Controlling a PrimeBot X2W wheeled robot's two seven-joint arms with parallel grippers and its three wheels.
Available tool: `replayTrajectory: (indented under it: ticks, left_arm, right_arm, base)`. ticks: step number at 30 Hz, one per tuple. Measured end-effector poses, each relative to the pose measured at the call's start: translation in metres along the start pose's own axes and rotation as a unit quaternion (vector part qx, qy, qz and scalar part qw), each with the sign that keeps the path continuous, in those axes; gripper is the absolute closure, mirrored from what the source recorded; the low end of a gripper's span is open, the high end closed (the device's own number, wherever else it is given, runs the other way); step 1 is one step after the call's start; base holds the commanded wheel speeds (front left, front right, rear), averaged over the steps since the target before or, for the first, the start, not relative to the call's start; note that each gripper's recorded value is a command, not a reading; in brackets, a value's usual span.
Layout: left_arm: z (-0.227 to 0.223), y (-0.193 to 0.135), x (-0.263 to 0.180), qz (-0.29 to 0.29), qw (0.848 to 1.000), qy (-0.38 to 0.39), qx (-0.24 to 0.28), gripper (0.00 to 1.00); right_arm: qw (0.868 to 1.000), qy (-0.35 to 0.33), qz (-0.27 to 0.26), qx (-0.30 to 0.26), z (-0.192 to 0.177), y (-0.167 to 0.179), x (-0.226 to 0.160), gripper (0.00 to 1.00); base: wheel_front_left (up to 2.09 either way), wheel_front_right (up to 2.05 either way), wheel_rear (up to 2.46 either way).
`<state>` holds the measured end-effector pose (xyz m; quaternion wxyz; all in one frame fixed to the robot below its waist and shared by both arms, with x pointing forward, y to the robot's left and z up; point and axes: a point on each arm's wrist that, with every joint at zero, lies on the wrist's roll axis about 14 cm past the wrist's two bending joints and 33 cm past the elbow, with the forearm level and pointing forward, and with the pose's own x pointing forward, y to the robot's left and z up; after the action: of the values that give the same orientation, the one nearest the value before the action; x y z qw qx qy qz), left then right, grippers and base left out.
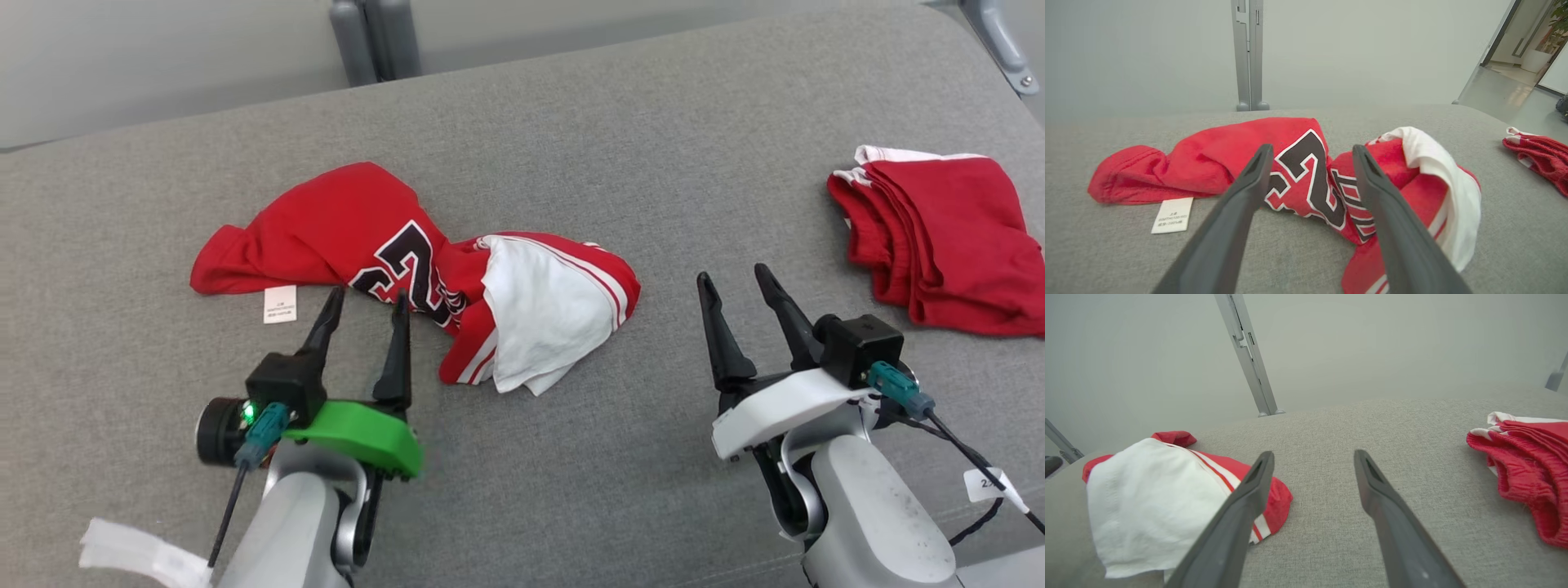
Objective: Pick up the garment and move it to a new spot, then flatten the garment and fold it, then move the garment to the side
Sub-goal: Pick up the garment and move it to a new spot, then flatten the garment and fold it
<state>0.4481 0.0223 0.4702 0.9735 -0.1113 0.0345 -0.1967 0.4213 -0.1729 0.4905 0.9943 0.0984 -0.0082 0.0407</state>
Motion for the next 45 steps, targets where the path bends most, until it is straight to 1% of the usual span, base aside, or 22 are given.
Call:
replayTrajectory:
  ticks: [3,8,10,16,17,20,25,29,33,37,41,45]
  left_arm:
    - [0.004,0.025,-0.018,0.044,0.999,-0.007,0.005,0.00]
    - [0.011,0.054,-0.050,0.098,0.995,-0.016,0.020,0.00]
    - [0.014,0.074,-0.071,0.139,0.990,-0.021,0.027,0.00]
    - [0.011,0.093,-0.104,0.186,0.982,-0.015,0.039,0.00]
    - [0.011,0.097,-0.109,0.194,0.980,-0.015,0.039,0.00]
    - [0.008,0.102,-0.117,0.205,0.978,-0.010,0.040,0.00]
    - [0.005,0.106,-0.119,0.213,0.976,-0.006,0.039,0.00]
    - [0.003,0.107,-0.118,0.214,0.976,-0.003,0.037,0.00]
    - [0.000,0.112,-0.120,0.223,0.975,-0.001,0.023,0.00]
    - [-0.001,0.119,-0.123,0.235,0.972,0.001,0.020,0.00]
    - [-0.002,0.130,-0.131,0.254,0.967,0.002,0.018,0.00]
    - [-0.007,0.138,-0.138,0.269,0.963,0.010,0.015,0.00]
  right_arm:
    - [1.000,0.001,0.013,0.004,-0.001,0.010,-0.003,0.00]
    - [0.999,0.003,0.031,0.013,-0.002,0.025,-0.010,0.00]
    - [0.999,0.004,0.038,0.015,-0.003,0.031,-0.015,0.00]
    - [0.999,0.006,0.051,0.013,-0.004,0.041,-0.022,0.00]
    - [0.998,0.005,0.055,0.005,-0.003,0.043,-0.022,0.00]
    - [0.998,0.005,0.059,-0.005,-0.002,0.045,-0.023,0.00]
    - [0.998,0.015,0.063,-0.016,-0.010,0.046,-0.023,0.00]
    - [0.995,0.028,0.093,-0.030,-0.019,0.064,-0.021,0.00]
    - [0.987,0.040,0.146,-0.052,-0.029,0.095,-0.015,0.00]
    - [0.977,0.052,0.193,-0.079,-0.040,0.121,-0.008,0.00]
    - [0.968,0.062,0.224,-0.099,-0.051,0.138,-0.001,0.00]
    - [0.962,0.075,0.237,-0.113,-0.064,0.143,0.004,0.00]
  base:
    - [0.00,0.00,0.00]
    - [0.00,0.00,0.00]
    - [0.00,0.00,0.00]
    - [0.00,0.00,0.00]
    - [0.00,0.00,0.00]
    - [0.00,0.00,0.00]
    - [0.00,0.00,0.00]
    - [0.00,0.00,0.00]
    - [0.00,0.00,0.00]
    - [0.00,0.00,0.00]
    - [0.00,0.00,0.00]
    - [0.00,0.00,0.00]
